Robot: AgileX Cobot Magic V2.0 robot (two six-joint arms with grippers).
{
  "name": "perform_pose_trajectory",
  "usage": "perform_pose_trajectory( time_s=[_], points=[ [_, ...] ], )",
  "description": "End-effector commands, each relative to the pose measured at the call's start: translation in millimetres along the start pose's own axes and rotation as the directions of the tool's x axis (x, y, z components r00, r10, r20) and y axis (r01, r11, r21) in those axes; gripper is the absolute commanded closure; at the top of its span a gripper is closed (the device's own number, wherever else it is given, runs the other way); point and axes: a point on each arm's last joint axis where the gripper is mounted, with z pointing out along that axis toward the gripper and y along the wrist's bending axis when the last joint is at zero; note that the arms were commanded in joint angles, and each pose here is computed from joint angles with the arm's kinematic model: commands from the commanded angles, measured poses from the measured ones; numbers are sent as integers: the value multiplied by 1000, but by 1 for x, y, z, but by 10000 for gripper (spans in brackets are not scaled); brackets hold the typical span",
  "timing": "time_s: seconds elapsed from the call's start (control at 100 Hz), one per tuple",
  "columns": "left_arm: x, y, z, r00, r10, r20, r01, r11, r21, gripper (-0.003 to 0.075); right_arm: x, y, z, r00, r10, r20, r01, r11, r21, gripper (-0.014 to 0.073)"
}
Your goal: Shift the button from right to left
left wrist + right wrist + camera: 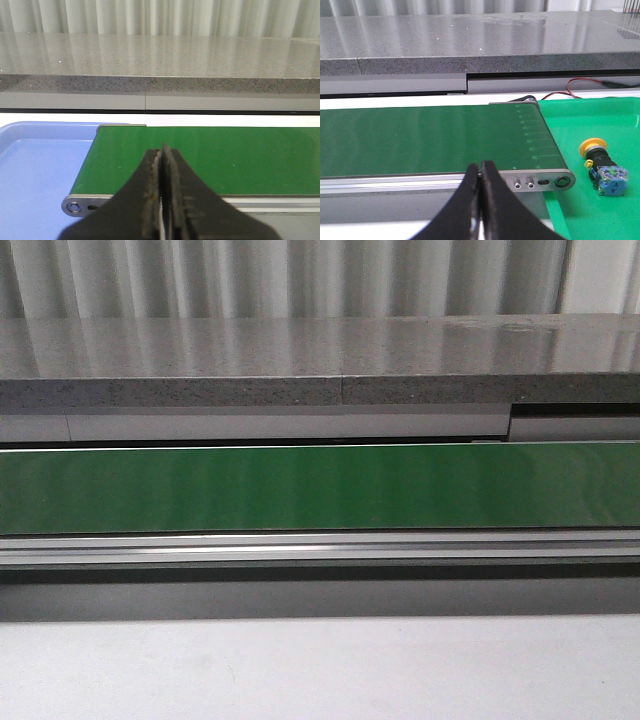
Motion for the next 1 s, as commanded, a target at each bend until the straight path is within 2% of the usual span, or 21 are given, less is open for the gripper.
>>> perform_pose_trajectory(
  time_s=[0.0, 0.43, 0.69, 0.83, 0.99],
  points=[
    [-1, 1, -2, 996, -9, 91, 9, 1000, -5, 740, -18, 1, -4, 994, -7, 111, 7, 1000, 0, 662],
    [-1, 1, -2, 996, -9, 91, 9, 1000, -5, 740, -99, 4, -2, 998, -6, 67, 6, 1000, 6, 662],
    [-1, 1, -2, 996, -9, 91, 9, 1000, -5, 740, -124, 6, 23, 999, -6, 37, 6, 1000, 6, 662],
    [-1, 1, -2, 996, -9, 91, 9, 1000, -5, 740, -130, 6, 38, 996, -5, -91, 6, 1000, 14, 660],
    [-1, 1, -2, 996, -9, 91, 9, 1000, -5, 740, -138, 6, 60, 966, -2, -258, 9, 1000, 26, 652]
  ],
)
